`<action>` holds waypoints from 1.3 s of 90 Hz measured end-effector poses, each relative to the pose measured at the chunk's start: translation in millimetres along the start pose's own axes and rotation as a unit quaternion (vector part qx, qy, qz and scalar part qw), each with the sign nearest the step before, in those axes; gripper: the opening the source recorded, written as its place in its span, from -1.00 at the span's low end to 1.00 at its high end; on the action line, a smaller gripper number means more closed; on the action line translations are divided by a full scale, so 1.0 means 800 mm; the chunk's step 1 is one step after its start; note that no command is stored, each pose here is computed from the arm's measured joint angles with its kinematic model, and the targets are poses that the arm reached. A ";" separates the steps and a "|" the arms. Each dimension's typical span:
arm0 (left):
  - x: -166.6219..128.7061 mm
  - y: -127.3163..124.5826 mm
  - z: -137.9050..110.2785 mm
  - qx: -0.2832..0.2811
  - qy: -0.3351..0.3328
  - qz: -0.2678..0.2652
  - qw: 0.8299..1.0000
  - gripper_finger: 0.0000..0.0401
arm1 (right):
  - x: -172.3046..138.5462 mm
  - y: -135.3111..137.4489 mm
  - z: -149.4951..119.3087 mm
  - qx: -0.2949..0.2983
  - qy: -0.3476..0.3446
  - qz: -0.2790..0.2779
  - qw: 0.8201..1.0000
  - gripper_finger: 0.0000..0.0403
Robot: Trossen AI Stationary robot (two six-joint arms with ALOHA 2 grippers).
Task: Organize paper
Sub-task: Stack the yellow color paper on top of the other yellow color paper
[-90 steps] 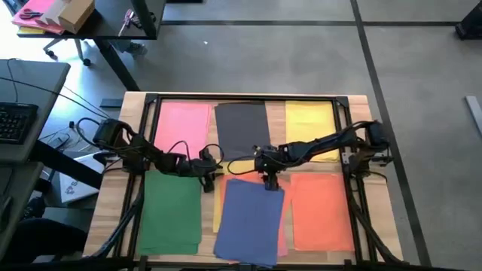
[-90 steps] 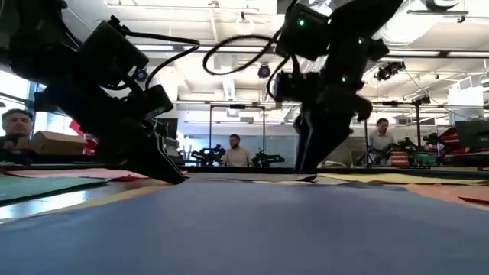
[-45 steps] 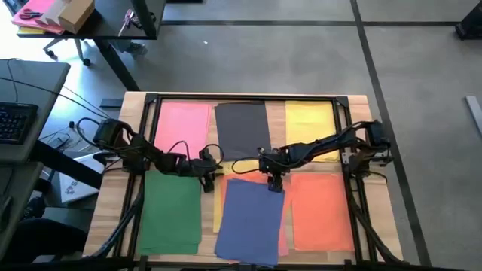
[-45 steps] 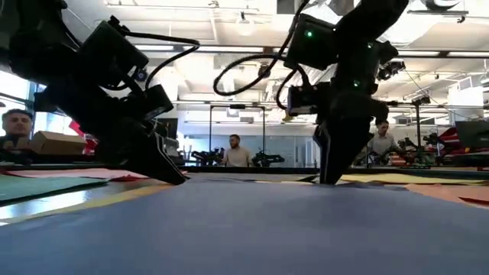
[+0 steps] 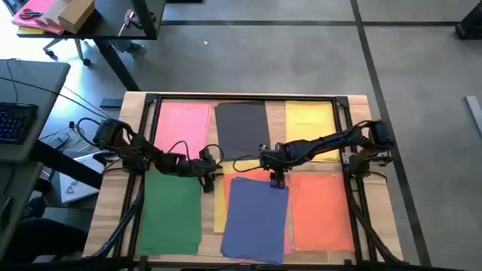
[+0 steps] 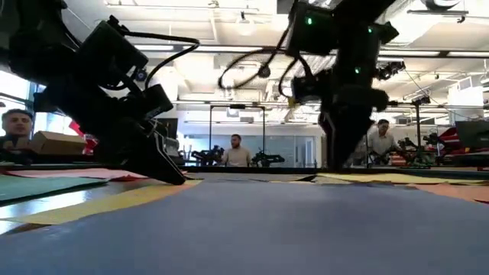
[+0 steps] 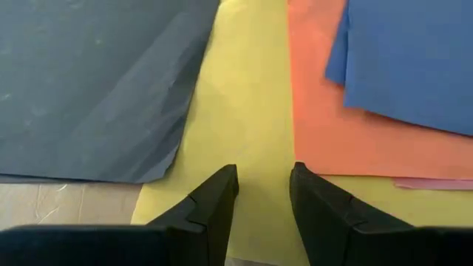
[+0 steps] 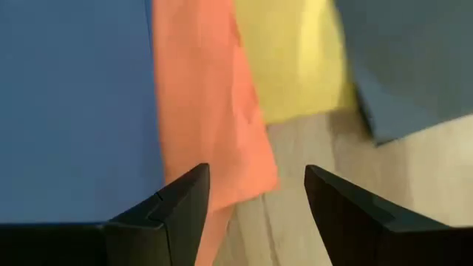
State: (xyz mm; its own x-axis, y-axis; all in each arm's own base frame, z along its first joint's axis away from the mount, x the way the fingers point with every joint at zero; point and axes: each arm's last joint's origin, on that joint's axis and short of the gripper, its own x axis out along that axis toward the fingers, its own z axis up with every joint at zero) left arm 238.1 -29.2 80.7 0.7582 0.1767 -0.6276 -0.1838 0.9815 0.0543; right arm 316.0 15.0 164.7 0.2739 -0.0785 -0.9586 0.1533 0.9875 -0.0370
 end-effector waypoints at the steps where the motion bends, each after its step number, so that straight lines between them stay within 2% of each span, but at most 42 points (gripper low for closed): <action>1: -0.001 0.000 0.001 0.000 -0.001 -0.001 1.000 -0.43 | 0.000 0.000 0.001 -0.001 -0.003 -0.004 1.000 0.04; 14: -0.017 -0.004 0.012 0.015 -0.017 -0.016 1.000 -0.43 | 0.008 0.005 0.006 0.029 -0.067 -0.062 0.995 0.04; 36: -0.054 0.001 0.031 -0.004 -0.028 0.000 1.000 -0.43 | 0.027 0.009 0.010 0.062 -0.114 -0.053 0.990 0.04; 58: -0.049 0.024 0.021 -0.070 0.013 0.065 0.995 -0.42 | 0.042 0.016 0.019 0.013 -0.144 -0.030 0.989 0.04; 69: -0.036 0.032 0.013 -0.102 0.043 0.052 0.993 -0.41 | 0.042 0.021 0.019 -0.006 -0.143 -0.014 0.990 0.04; 83: -0.020 0.030 0.005 -0.094 0.046 0.062 0.993 -0.24 | 0.039 0.023 0.020 -0.008 -0.148 -0.011 0.989 0.04; 103: -0.005 0.028 -0.006 -0.124 0.058 0.073 0.988 0.10 | 0.039 0.024 0.020 -0.009 -0.147 -0.007 0.989 0.04; 117: -0.001 0.026 -0.009 -0.125 0.061 0.074 0.987 0.15 | 0.041 0.025 0.020 -0.017 -0.148 0.001 0.989 0.04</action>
State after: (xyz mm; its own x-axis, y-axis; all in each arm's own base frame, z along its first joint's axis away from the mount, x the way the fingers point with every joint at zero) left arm 228.6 -9.4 76.7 0.6328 0.2917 -0.7173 -0.4473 0.8938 -0.0311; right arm 343.3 30.1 137.5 0.5414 -0.1077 -0.8338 0.1220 0.9913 -0.0488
